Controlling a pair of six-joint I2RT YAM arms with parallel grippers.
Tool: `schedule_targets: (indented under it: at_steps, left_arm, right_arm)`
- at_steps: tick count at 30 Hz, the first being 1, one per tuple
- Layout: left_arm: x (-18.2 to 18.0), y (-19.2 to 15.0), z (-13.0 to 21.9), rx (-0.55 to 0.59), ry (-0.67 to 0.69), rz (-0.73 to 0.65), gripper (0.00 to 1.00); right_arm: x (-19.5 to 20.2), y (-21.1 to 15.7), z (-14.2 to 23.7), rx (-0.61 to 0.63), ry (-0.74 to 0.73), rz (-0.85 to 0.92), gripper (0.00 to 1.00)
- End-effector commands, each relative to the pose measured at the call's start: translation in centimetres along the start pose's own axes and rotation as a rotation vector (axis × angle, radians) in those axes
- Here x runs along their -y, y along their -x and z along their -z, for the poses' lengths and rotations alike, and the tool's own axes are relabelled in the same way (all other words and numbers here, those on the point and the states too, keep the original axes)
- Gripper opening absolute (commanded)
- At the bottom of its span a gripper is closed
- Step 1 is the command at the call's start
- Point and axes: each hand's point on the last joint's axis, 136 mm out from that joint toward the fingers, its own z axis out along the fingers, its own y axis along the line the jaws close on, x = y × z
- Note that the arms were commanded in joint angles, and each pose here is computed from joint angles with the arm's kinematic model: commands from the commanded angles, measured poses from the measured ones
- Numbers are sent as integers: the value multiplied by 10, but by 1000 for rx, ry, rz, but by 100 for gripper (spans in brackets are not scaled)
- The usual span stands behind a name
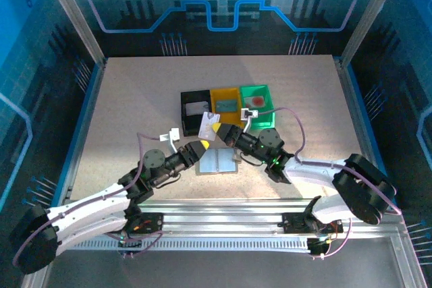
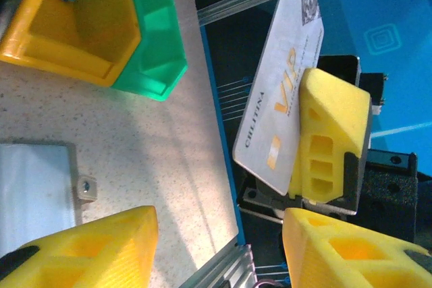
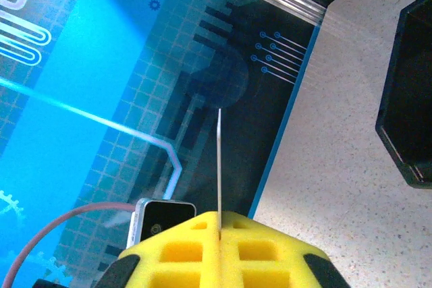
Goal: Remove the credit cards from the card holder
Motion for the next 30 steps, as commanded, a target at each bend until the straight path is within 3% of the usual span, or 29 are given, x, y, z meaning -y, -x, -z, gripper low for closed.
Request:
schedule_targets:
  at_steps: [1, 23, 30]
  left_arm:
    - [42, 19, 0, 86, -135, -3, 50]
    - [54, 33, 1, 163, -176, 3, 8]
    - [55, 36, 1, 179, -167, -11, 0]
  right_arm:
    - [-6, 5, 1, 58, 24, -10, 0]
    - [-6, -16, 0, 55, 32, -49, 0]
    - [-4, -28, -2, 28, 42, -71, 0]
